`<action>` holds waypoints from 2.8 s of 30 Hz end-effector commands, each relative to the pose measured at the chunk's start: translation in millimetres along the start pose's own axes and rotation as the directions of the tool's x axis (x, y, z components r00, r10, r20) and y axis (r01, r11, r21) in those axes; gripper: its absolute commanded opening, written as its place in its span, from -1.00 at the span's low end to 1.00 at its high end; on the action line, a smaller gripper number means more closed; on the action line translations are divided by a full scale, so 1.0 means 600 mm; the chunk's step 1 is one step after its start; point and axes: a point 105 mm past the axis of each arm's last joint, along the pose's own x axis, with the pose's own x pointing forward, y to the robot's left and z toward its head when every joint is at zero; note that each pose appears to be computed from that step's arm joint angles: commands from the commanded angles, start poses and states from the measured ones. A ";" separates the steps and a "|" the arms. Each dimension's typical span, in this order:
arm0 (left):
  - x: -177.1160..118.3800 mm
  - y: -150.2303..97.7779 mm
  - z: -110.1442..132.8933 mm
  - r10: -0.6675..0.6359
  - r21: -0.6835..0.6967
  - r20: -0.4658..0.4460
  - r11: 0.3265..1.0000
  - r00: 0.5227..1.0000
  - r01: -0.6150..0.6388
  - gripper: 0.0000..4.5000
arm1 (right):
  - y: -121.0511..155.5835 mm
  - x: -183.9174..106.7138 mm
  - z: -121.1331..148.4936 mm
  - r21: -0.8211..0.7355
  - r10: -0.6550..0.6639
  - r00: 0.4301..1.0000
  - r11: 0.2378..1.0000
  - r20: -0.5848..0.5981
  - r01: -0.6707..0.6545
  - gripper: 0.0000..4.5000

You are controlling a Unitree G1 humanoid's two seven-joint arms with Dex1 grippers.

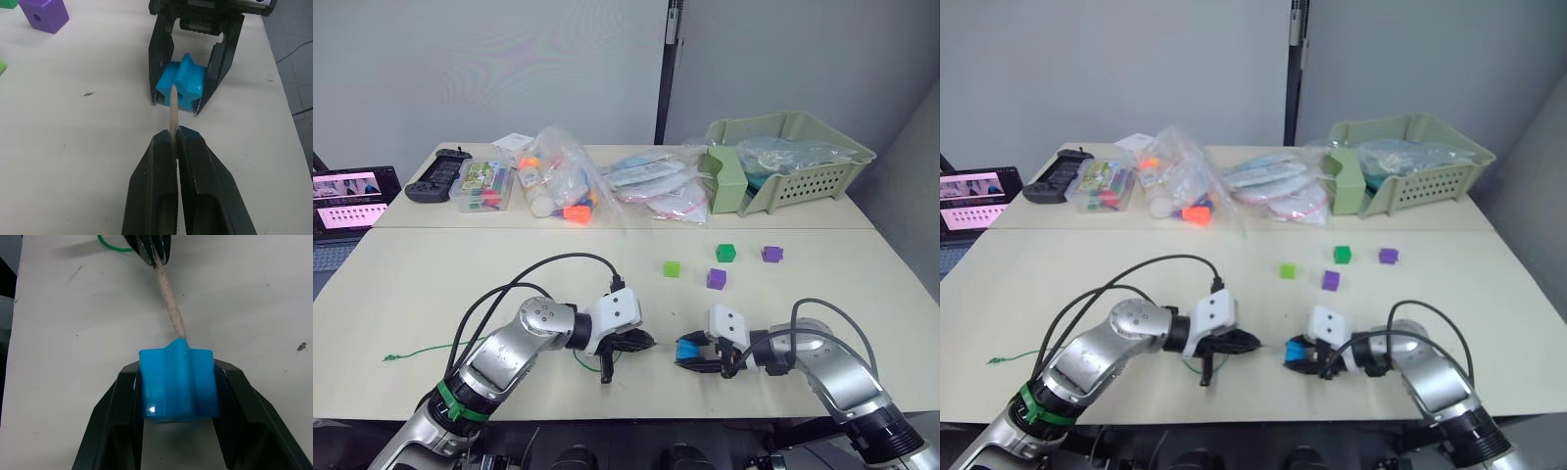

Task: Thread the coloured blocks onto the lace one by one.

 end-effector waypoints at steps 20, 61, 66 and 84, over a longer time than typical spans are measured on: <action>0.021 -0.013 0.016 -0.046 0.042 0.007 0.998 0.999 0.046 -1.00 | 0.010 0.000 0.020 -0.037 0.024 1.000 0.999 0.012 -0.023 -0.39; -0.010 0.006 -0.032 -0.035 0.004 -0.001 0.999 0.999 0.035 0.19 | 0.017 -0.002 0.020 0.003 -0.022 1.000 1.000 0.019 0.022 -0.39; 0.004 0.013 -0.043 -0.021 0.028 -0.015 0.999 1.000 0.022 -0.19 | 0.018 -0.004 0.020 0.003 -0.020 1.000 1.000 0.015 0.019 -0.39; 0.036 0.007 -0.014 -0.065 0.090 0.049 0.994 0.997 0.060 -0.98 | 0.024 -0.007 0.018 0.009 -0.022 1.000 1.000 0.004 0.022 -0.39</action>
